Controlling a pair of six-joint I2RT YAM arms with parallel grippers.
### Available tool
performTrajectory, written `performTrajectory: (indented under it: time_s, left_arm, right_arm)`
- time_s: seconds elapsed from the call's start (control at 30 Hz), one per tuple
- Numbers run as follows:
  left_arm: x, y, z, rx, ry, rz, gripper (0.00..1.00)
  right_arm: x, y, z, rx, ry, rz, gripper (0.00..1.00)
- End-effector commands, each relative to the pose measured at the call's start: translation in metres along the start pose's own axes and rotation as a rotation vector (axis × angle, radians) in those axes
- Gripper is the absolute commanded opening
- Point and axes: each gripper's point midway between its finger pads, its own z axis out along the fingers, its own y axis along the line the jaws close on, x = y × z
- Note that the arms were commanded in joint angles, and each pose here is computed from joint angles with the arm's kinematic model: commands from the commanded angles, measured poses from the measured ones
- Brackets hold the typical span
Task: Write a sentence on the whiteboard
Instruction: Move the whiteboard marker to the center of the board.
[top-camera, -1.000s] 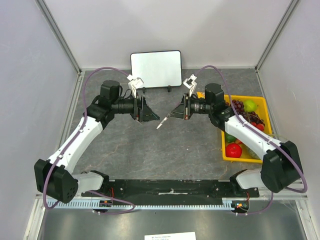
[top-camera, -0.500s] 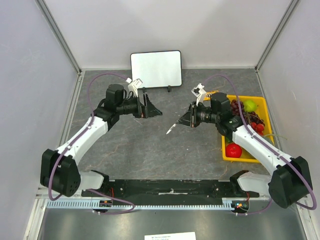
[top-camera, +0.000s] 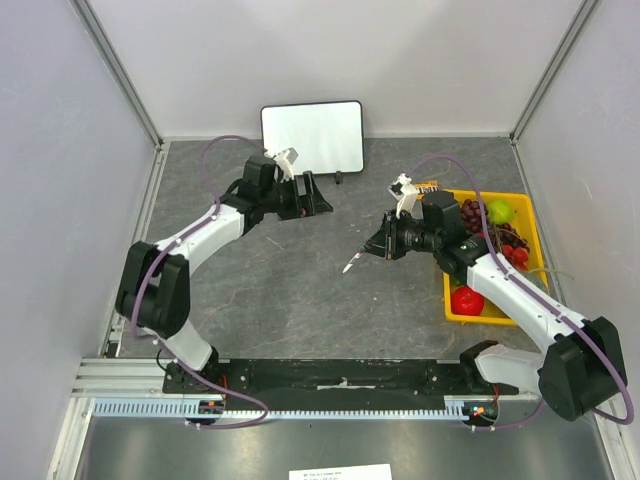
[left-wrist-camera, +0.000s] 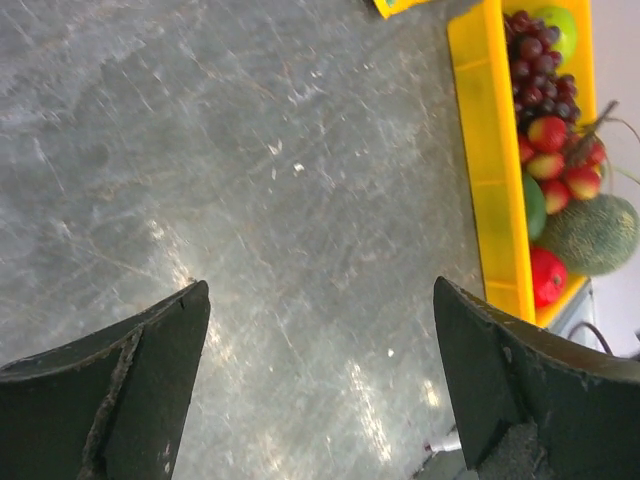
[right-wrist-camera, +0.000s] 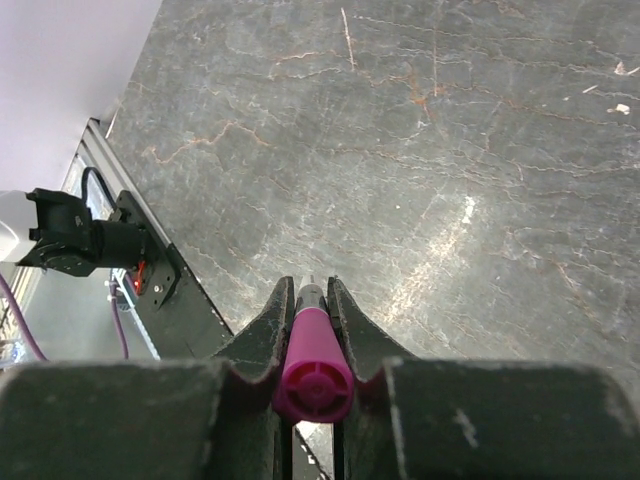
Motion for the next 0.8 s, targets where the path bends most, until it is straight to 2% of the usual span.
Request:
performTrajectory:
  time_s: [0.0, 0.43, 0.77]
  left_arm:
    - [-0.033, 0.016, 0.02, -0.116, -0.077, 0.039, 0.96]
    - [-0.059, 0.09, 0.077, -0.458, -0.068, 0.081, 0.99]
    - [-0.074, 0.142, 0.09, -0.706, -0.024, 0.15, 1.0]
  right_arm:
    - [-0.012, -0.004, -0.004, 0.032, -0.031, -0.043, 0.0]
    - [-0.012, -0.023, -0.001, 0.085, 0.002, -0.047, 0.0]
    - [-0.008, -0.036, 0.005, 0.095, 0.03, -0.03, 0.0]
